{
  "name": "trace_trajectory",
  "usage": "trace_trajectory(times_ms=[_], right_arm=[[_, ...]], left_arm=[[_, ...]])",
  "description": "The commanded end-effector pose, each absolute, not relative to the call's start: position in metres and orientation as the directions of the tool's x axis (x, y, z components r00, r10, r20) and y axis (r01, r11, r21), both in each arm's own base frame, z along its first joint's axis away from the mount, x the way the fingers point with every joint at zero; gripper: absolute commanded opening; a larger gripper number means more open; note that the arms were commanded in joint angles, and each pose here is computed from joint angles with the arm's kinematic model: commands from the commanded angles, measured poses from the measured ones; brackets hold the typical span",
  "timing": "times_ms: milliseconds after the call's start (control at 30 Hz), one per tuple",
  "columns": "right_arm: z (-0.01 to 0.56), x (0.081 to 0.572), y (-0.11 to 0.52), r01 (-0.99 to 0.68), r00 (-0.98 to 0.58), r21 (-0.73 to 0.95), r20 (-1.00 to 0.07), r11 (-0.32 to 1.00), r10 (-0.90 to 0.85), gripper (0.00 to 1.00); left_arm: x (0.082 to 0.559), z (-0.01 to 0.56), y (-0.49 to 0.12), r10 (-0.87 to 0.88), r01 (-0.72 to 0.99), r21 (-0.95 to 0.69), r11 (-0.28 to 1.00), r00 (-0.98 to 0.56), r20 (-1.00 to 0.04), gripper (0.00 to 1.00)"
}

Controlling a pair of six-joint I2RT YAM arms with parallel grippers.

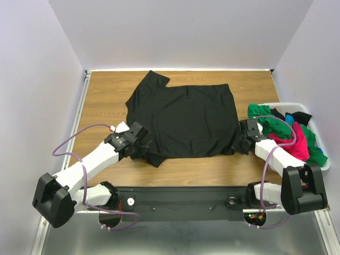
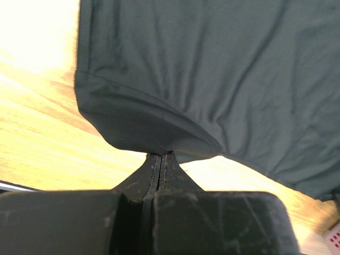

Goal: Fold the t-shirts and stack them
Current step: Fold the tshirt

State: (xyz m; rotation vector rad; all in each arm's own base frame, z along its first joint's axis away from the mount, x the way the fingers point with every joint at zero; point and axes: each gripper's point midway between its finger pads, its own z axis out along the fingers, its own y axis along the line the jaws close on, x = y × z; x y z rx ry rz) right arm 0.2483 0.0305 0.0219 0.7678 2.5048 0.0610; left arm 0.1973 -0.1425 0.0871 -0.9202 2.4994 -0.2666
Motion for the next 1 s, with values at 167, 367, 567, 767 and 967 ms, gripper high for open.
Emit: trace_trajectory(times_ms=[167,367,567,767,967], right_arm=[[0.063,0.278,0.041,0.44,-0.701,0.248,-0.505,0.863,0.503,0.01],[0.079,0.297,0.039,0.434,-0.687,0.241,-0.535,0.868,0.492,0.01],[0.09,0.323,0.038,0.436,-0.674,0.227,-0.559,0.871,0.483,0.01],[0.096,0.353,0.036,0.45,-0.664,0.203,-0.575,0.87,0.478,0.01],[0.091,0.374,0.034,0.456,-0.673,0.169,-0.577,0.874,0.463,0.01]], left_arm=[[0.232,0.122,-0.142,-0.653,-0.528,-0.384,0.757,-0.628,-0.424,0.0],[0.252,0.132,-0.142,-0.643,-0.513,-0.388,0.766,-0.624,-0.445,0.0],[0.281,0.141,-0.136,-0.63,-0.506,-0.376,0.776,-0.606,-0.485,0.0],[0.311,0.147,-0.129,-0.613,-0.511,-0.345,0.788,-0.597,-0.517,0.0],[0.341,0.142,-0.123,-0.592,-0.512,-0.311,0.801,-0.597,-0.541,0.0]])
